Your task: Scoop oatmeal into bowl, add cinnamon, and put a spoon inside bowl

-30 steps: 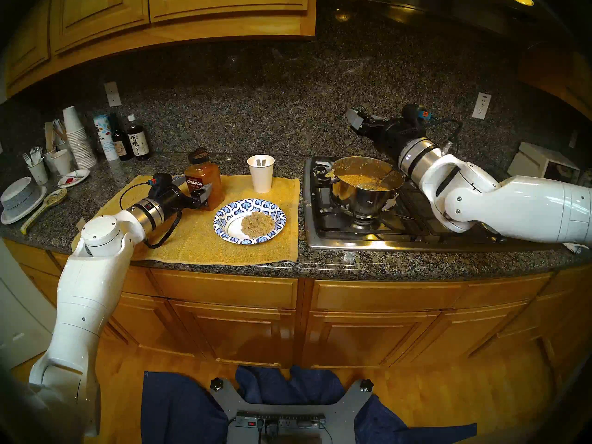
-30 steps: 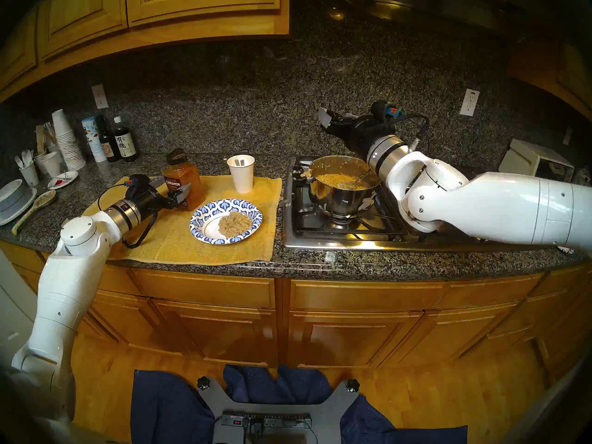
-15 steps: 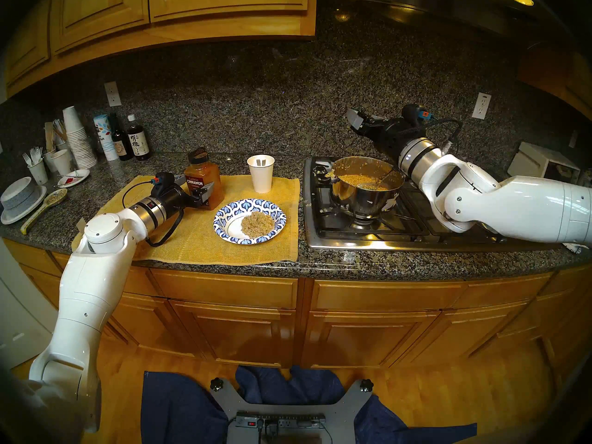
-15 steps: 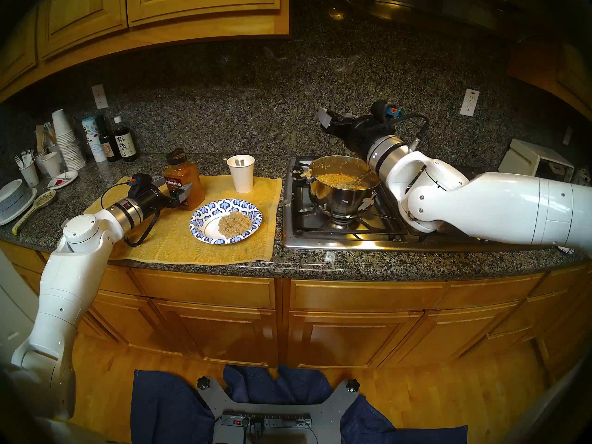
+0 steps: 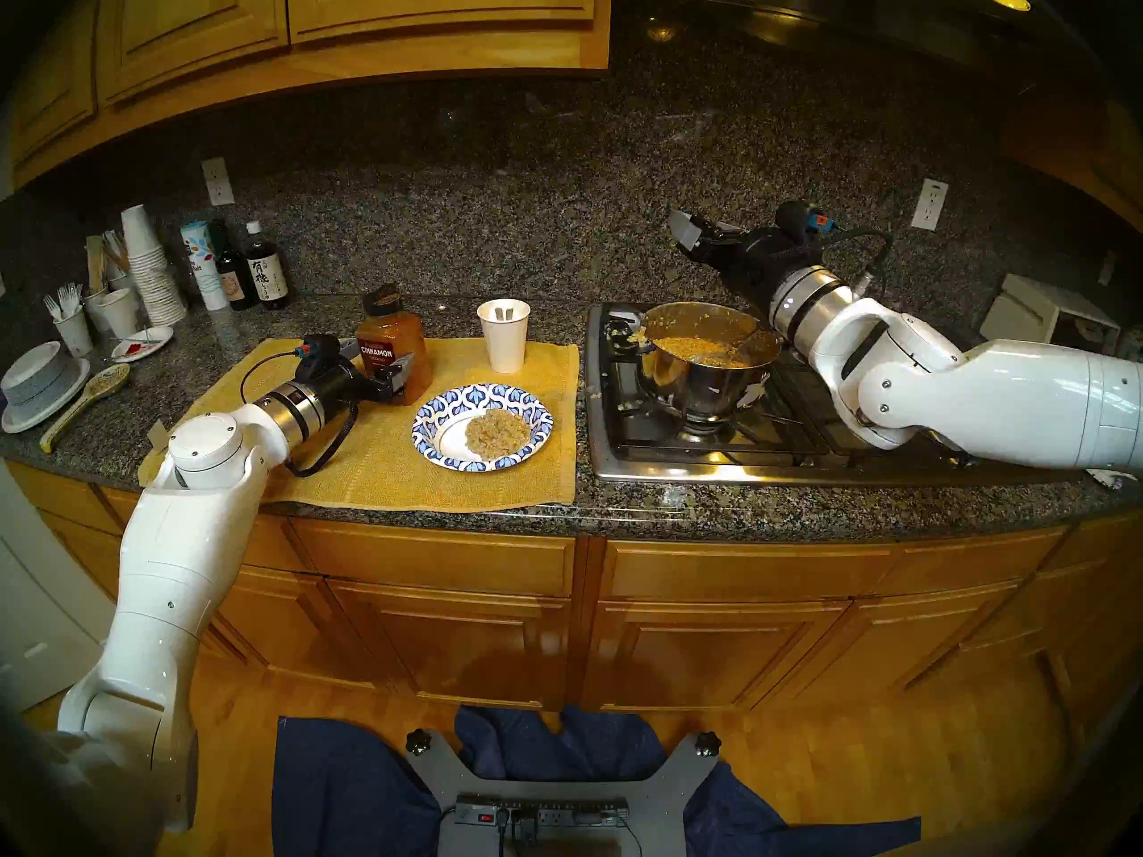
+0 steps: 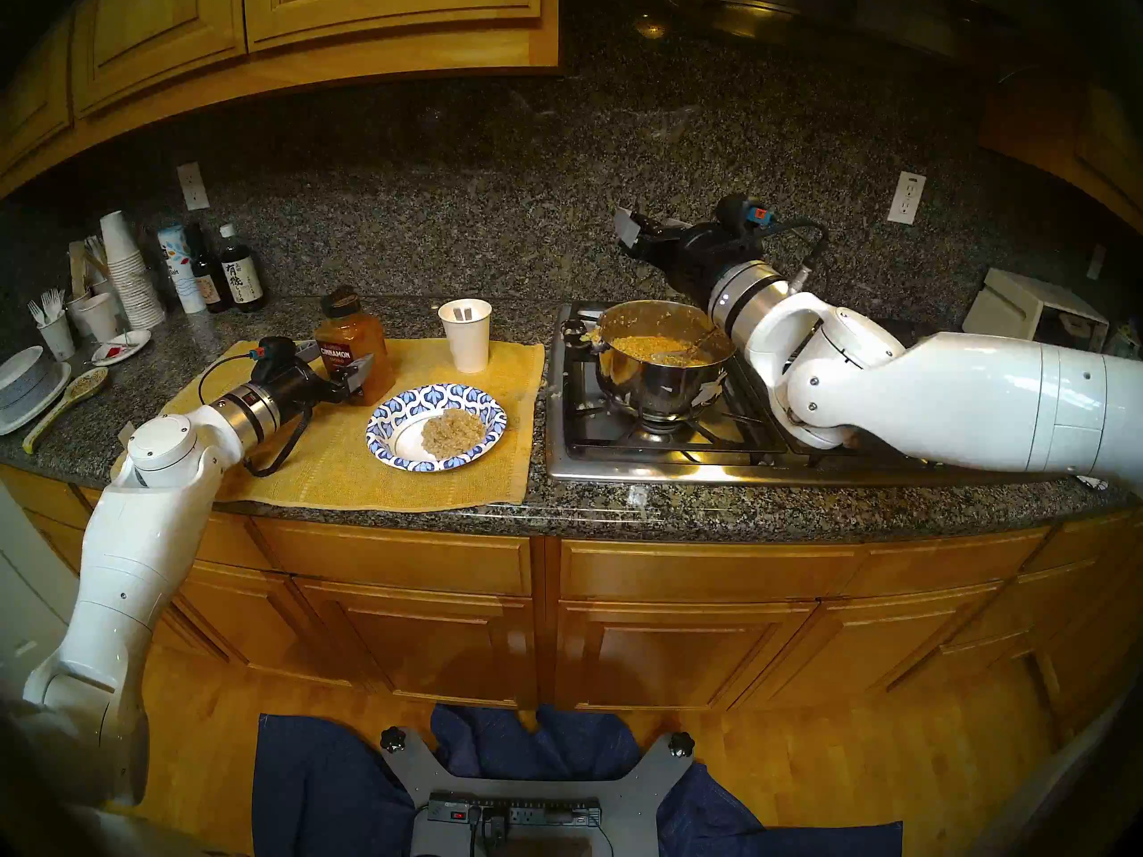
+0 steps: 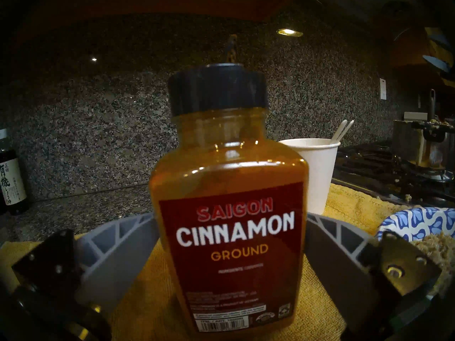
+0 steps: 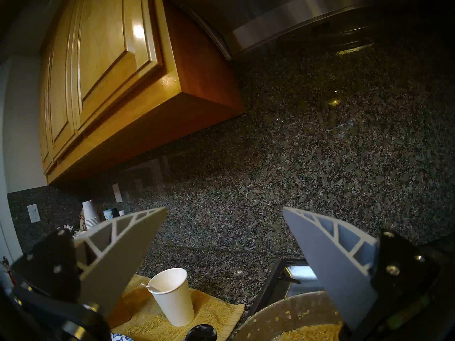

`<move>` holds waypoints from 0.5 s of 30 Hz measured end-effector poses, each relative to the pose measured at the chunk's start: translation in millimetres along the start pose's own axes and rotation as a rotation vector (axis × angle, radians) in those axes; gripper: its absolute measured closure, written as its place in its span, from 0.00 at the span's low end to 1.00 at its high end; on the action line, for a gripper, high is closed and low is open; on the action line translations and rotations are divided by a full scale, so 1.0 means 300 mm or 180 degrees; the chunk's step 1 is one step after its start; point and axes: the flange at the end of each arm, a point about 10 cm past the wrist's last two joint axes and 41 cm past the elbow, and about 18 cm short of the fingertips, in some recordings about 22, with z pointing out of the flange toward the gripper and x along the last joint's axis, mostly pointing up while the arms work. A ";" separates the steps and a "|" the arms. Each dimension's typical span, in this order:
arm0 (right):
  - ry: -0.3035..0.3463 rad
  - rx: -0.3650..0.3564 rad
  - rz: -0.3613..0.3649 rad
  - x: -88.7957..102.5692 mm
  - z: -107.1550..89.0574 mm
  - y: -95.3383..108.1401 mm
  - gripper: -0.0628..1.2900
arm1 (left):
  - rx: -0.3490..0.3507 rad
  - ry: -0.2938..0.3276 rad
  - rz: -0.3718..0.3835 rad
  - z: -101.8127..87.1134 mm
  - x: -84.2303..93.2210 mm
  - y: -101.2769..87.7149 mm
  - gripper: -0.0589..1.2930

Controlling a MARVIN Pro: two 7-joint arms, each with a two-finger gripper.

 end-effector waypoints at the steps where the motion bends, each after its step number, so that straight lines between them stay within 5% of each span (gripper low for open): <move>1: 0.0000 0.0000 0.0000 0.000 0.000 0.000 0.06 | 0.0000 0.0001 -0.0001 0.000 0.000 0.000 0.04; 3: 0.0000 0.0000 0.0000 0.000 0.000 0.000 0.06 | 0.0000 0.0006 -0.0001 0.000 0.000 0.000 0.06; 6: 0.0000 0.0000 0.0000 0.000 0.000 0.000 0.06 | -0.0010 0.0012 0.0000 -0.001 0.000 0.002 0.31; 15: -0.0001 0.0001 0.0000 0.000 0.000 0.000 0.06 | -0.0120 0.0064 0.0078 -0.020 0.019 0.026 0.37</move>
